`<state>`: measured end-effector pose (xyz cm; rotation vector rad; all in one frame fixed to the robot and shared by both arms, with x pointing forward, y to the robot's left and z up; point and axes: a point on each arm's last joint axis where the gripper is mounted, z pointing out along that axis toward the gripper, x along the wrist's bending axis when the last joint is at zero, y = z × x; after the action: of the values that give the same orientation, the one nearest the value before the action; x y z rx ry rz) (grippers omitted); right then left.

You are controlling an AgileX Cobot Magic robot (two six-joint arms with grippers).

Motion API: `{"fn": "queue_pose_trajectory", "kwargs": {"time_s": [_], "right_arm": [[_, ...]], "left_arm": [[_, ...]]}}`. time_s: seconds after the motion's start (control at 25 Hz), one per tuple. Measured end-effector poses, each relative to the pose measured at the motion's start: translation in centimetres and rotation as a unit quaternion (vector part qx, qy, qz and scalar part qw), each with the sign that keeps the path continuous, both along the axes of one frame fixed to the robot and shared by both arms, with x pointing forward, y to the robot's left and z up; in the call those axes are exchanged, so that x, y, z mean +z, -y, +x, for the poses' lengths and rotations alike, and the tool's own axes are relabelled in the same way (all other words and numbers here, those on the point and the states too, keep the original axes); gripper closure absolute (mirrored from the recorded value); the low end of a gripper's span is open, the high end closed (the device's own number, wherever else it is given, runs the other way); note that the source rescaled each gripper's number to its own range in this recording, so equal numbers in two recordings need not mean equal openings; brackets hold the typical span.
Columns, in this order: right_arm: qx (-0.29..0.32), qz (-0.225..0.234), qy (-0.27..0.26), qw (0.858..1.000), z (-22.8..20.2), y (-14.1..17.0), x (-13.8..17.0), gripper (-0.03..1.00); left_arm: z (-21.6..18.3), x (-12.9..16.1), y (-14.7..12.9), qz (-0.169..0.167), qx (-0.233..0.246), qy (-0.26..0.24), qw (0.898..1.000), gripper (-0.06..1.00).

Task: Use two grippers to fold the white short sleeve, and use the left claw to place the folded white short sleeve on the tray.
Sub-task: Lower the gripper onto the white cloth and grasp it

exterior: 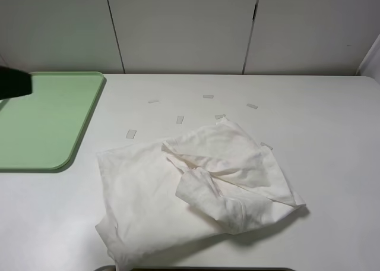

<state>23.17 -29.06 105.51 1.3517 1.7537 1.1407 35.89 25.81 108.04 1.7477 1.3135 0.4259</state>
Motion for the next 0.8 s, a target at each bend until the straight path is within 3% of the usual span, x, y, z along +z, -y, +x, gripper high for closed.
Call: {"fn": "queue_pose_trajectory", "kwargs": {"time_s": [0.32,0.64,0.8], "right_arm": [[0.0,0.0,0.0,1.0,0.0,0.0,0.0,-0.03],[0.0,0.0,0.0,1.0,0.0,0.0,0.0,-0.03],[0.0,0.0,0.0,1.0,0.0,0.0,0.0,-0.03]], "left_arm": [[8.7,-4.7,2.2,-0.041,-0.054,-0.139,0.988,0.02],[12.0,-8.1,5.3,-0.063,-0.107,-0.18,0.976,0.03],[13.8,-10.3,8.2,-0.05,-0.143,-0.19,0.97,0.03]]}}
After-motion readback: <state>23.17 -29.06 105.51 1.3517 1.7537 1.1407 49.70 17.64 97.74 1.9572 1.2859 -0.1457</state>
